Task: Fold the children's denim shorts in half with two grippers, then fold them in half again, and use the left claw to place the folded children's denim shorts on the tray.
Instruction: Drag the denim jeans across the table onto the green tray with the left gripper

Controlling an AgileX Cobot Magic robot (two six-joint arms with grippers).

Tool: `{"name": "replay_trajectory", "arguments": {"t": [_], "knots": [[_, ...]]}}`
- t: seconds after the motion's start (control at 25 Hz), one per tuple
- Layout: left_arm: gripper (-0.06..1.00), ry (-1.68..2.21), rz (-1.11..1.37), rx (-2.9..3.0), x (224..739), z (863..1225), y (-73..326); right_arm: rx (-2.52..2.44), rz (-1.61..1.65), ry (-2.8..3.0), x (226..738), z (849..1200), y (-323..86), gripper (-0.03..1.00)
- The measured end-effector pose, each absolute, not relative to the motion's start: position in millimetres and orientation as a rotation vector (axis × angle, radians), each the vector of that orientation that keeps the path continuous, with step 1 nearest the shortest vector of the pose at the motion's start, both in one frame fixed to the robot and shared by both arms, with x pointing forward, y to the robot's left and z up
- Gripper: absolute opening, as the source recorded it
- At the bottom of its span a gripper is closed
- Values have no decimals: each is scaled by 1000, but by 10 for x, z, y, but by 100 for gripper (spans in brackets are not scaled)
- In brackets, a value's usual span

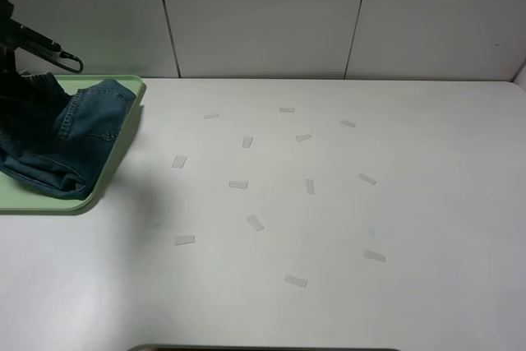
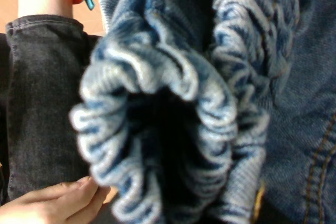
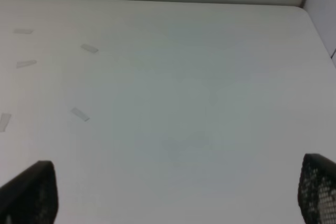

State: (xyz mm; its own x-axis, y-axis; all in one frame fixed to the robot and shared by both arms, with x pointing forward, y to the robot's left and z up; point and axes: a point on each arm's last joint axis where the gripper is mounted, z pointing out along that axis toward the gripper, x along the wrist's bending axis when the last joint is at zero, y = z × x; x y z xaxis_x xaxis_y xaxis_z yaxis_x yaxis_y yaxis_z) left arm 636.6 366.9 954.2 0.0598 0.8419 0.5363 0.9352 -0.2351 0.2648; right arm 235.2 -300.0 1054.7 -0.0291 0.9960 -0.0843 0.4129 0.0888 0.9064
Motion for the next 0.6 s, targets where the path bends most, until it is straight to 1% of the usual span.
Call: {"name": "replay_trajectory", "arguments": {"t": [0.2, 0.6], "knots": [[22, -1876, -934, -2121, 6355, 9550, 3760, 1439, 917, 1564, 2352, 10547, -3000, 69], [22, -1908, -957, -2141, 6382, 9549, 3742, 1439, 917, 1564, 2352, 10547, -3000, 69]]}}
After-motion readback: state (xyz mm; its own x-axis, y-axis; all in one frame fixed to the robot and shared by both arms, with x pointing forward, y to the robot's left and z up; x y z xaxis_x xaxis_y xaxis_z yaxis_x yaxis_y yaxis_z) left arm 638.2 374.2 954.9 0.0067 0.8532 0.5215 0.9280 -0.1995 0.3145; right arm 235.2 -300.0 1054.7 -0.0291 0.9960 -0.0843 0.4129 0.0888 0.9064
